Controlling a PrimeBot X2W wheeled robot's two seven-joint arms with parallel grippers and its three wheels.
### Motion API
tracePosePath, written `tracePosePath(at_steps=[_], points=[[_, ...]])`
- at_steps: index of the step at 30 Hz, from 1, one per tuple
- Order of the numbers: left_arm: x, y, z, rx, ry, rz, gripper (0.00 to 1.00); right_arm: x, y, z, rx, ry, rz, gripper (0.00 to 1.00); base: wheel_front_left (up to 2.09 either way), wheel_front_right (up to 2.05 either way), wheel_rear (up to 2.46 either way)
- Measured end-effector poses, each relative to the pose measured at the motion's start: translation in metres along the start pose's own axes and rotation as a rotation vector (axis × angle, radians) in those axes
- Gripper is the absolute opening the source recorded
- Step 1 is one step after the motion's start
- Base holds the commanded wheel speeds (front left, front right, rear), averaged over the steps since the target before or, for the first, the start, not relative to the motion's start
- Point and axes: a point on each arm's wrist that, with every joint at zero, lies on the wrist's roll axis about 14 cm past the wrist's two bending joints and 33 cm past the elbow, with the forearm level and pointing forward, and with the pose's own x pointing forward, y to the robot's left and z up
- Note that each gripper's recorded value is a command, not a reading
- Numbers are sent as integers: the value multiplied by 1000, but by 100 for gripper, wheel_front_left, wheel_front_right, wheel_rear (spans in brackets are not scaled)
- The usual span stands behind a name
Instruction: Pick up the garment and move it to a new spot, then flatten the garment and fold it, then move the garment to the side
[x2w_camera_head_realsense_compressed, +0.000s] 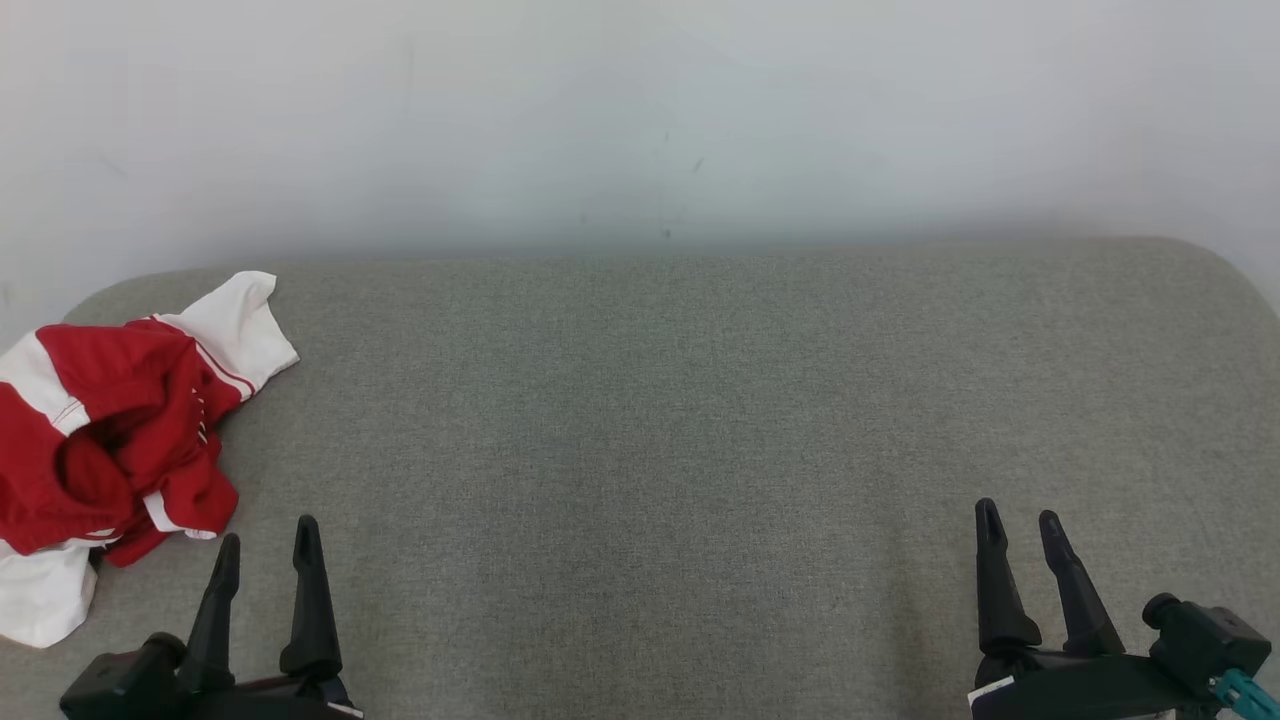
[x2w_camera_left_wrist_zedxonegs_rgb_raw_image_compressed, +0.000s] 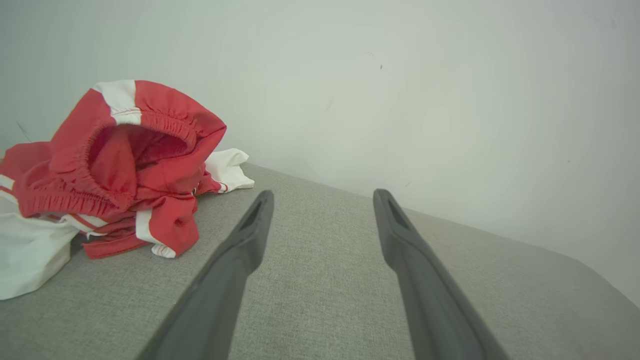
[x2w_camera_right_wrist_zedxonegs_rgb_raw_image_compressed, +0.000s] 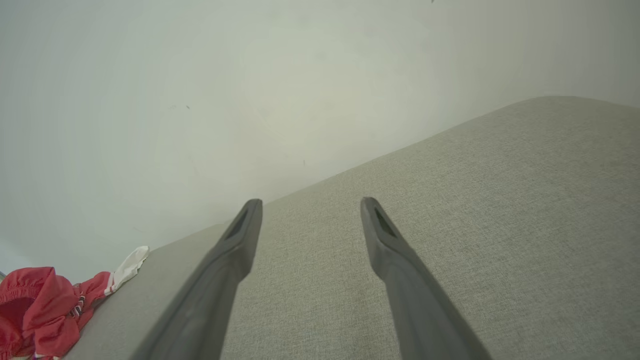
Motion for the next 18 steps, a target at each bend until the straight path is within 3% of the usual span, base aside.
tracePosePath(at_steps=[18], points=[[-3,-5,6,174,-26,-41,100,-1,7,-1,-167,-10,39,100,0,0,0]])
